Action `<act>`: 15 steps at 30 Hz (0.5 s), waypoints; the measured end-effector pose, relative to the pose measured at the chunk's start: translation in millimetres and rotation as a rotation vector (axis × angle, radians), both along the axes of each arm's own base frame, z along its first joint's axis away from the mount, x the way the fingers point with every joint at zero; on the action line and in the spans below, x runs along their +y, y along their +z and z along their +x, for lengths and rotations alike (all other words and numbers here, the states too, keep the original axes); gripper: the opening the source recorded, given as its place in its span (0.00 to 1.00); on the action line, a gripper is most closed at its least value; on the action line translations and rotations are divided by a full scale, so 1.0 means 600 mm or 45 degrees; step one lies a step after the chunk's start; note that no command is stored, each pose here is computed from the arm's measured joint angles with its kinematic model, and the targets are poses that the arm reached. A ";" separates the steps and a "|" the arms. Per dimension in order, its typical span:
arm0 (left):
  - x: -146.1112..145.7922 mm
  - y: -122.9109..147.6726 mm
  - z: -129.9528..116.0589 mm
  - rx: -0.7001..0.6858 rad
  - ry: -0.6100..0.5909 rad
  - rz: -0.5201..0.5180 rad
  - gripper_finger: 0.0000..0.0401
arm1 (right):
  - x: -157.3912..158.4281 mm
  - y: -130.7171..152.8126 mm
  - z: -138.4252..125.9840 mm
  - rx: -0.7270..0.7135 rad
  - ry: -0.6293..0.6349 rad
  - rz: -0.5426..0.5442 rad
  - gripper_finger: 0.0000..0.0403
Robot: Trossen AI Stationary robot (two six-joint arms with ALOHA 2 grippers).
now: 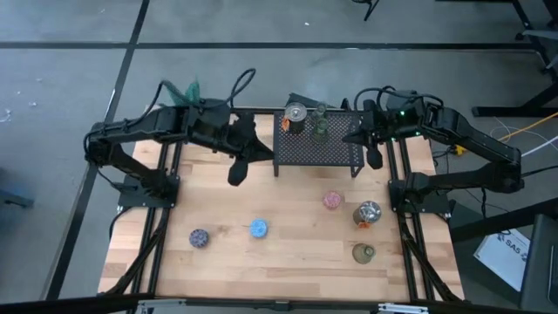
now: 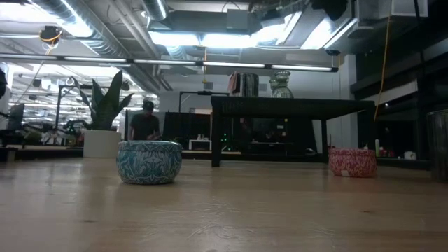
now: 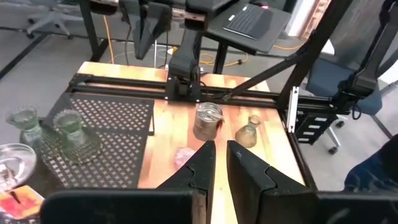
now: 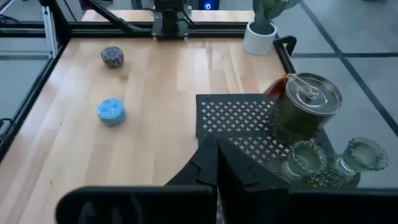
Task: Pick & Place candle stick holders
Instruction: Put the red scented candle on the shelf
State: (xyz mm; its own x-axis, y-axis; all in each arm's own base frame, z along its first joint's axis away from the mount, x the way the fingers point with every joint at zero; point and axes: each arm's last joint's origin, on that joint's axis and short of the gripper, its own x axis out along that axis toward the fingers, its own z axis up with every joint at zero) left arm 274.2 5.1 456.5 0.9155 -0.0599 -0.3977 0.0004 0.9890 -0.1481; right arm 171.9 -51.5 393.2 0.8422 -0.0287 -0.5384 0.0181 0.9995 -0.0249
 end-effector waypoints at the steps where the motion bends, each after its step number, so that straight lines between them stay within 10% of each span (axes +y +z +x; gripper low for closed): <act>1: -0.005 -0.001 0.003 0.000 -0.009 -0.006 0.08 | 0.000 0.000 0.000 -0.002 -0.003 0.004 0.00; 15: -0.072 -0.039 -0.025 0.378 -0.278 -0.144 0.13 | 0.000 0.014 0.003 -0.118 -0.058 0.126 0.00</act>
State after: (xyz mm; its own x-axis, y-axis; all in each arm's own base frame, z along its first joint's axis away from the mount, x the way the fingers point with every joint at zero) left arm 259.3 -37.8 432.9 0.7223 -0.2994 -0.6234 0.1496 0.9477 -0.2819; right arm 173.5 -51.3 401.4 0.8876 -0.0191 -0.4602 0.0615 0.9951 0.0773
